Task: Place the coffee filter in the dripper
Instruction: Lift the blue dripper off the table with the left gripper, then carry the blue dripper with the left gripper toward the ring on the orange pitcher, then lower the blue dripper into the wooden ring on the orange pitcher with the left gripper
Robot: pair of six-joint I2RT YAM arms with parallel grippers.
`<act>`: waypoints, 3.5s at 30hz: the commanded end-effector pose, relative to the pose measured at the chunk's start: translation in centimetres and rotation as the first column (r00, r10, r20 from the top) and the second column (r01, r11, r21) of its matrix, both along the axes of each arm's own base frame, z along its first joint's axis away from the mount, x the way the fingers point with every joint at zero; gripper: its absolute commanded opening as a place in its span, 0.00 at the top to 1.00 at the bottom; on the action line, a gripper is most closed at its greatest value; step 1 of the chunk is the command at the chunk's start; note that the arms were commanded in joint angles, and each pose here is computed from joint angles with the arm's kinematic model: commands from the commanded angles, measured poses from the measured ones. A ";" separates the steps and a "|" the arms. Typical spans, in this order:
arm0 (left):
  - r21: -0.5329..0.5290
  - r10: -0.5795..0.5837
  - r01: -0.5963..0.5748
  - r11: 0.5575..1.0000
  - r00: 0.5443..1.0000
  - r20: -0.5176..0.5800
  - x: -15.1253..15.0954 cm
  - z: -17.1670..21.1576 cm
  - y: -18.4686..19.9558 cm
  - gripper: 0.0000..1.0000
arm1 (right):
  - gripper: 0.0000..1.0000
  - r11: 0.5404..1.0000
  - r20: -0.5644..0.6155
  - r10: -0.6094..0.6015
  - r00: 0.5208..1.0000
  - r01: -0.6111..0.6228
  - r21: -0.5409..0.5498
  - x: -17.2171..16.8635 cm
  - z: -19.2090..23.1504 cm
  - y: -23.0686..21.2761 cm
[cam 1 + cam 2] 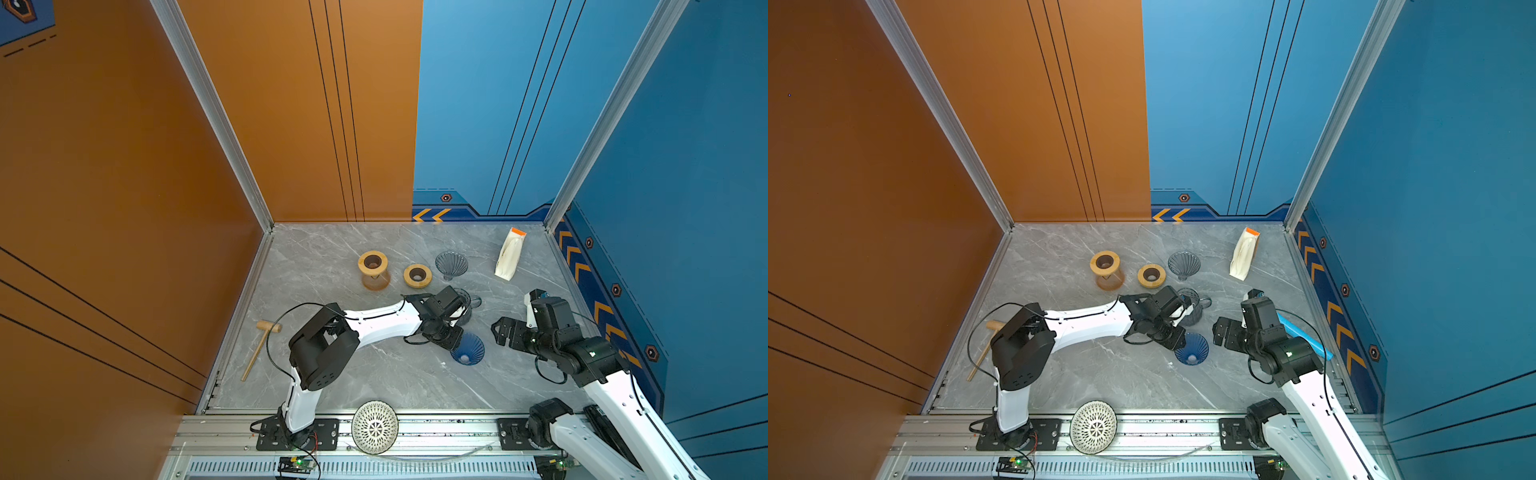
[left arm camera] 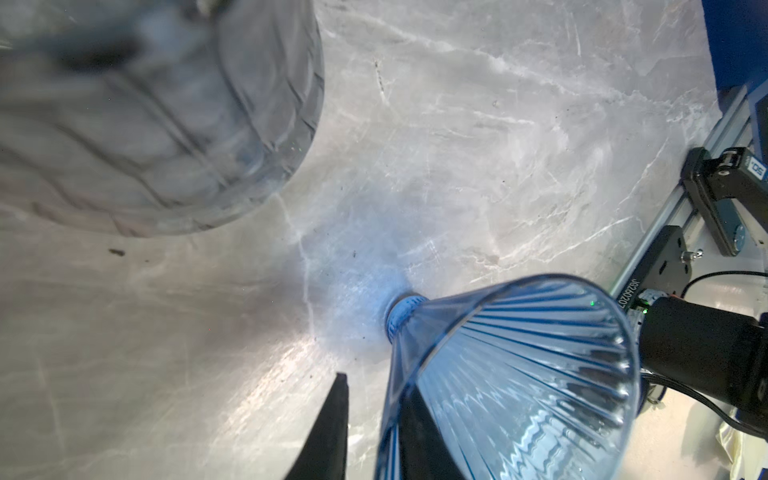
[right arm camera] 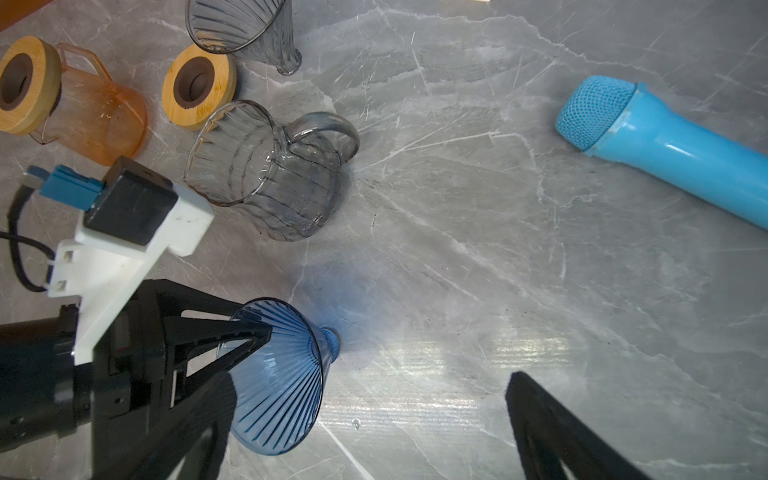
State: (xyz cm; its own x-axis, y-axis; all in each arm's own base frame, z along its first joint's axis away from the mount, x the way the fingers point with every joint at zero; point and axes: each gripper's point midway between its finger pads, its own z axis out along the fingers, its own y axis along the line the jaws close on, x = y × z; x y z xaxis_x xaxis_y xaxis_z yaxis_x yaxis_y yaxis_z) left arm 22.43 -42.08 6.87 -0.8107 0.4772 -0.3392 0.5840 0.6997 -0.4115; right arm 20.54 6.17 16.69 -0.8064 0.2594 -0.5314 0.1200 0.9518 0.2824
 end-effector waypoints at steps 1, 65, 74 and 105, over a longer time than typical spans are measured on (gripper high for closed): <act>0.013 0.006 -0.007 1.000 1.000 0.017 0.0 0.1 0.0 0.79 | 0.00 1.000 0.022 0.001 1.000 -0.001 -0.024 0.3 0.0 -0.4; -0.142 0.311 -0.277 0.950 0.862 0.400 13.6 20.0 18.5 1.00 | 0.00 0.926 0.488 0.341 0.804 -0.377 -0.025 7.7 9.3 9.2; -0.154 0.391 -0.359 0.920 0.842 0.372 17.6 19.5 21.8 1.00 | 0.00 0.892 0.539 0.398 0.743 -0.451 -0.038 9.2 10.6 12.8; -0.095 0.485 -0.477 0.874 0.838 0.251 25.6 12.5 27.8 1.00 | 0.00 0.928 0.403 0.368 0.838 -0.361 -0.098 9.6 7.6 11.7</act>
